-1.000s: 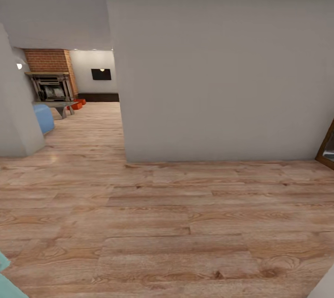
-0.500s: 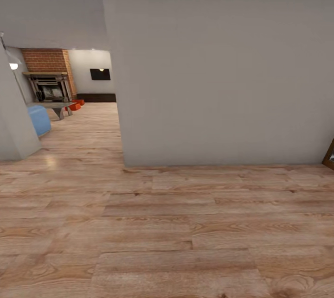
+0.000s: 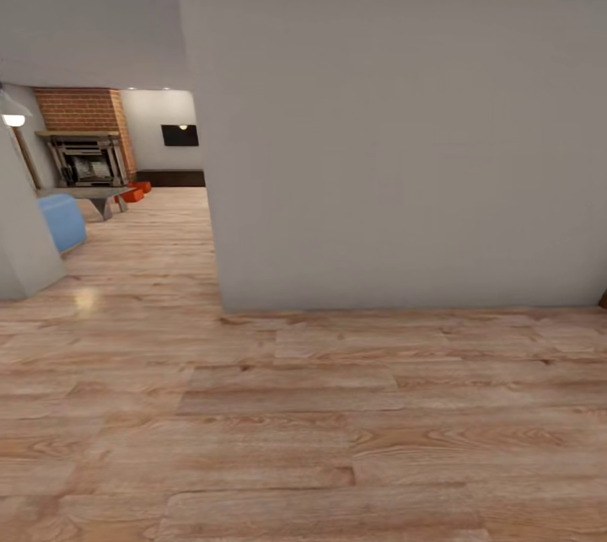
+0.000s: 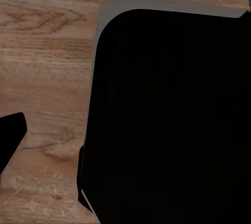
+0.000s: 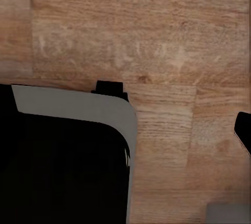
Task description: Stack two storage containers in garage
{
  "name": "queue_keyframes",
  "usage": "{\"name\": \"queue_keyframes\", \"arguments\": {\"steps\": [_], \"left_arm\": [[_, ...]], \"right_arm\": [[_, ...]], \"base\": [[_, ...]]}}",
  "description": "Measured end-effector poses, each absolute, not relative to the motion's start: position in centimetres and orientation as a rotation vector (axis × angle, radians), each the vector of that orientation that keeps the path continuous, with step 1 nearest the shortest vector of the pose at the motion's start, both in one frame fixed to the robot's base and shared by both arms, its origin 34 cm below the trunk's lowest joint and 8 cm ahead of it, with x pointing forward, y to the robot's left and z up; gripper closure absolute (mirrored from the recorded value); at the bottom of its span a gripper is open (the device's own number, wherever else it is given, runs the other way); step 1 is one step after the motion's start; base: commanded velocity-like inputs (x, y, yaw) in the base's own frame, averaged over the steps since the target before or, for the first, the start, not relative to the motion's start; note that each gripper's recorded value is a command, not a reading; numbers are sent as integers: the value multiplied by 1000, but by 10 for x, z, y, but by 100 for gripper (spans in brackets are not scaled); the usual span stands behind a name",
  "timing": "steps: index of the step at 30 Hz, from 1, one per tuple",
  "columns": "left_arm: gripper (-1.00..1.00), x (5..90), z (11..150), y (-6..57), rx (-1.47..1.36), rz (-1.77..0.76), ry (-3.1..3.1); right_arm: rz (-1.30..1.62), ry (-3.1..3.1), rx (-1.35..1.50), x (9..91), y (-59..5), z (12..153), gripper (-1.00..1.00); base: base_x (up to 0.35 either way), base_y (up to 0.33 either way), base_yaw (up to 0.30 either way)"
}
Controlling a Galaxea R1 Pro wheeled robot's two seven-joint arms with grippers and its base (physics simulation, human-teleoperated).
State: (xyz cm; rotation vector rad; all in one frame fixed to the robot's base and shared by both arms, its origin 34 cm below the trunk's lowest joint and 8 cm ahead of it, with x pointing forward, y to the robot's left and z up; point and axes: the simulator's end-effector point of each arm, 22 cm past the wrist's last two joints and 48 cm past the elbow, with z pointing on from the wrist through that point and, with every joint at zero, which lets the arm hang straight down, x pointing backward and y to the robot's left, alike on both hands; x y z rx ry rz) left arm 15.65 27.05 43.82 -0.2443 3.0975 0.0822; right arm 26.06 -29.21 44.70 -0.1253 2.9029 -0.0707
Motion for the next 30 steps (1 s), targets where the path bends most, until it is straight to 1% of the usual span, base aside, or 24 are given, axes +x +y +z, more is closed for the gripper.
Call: {"name": "queue_keyframes", "arguments": {"steps": [30], "left_arm": [[-100, 157, 438, 271, -247, 82, 3097]], "right_arm": [[-71, 2903, -125, 261, -292, 447, -100]], "base": [[322, 0, 0]]}}
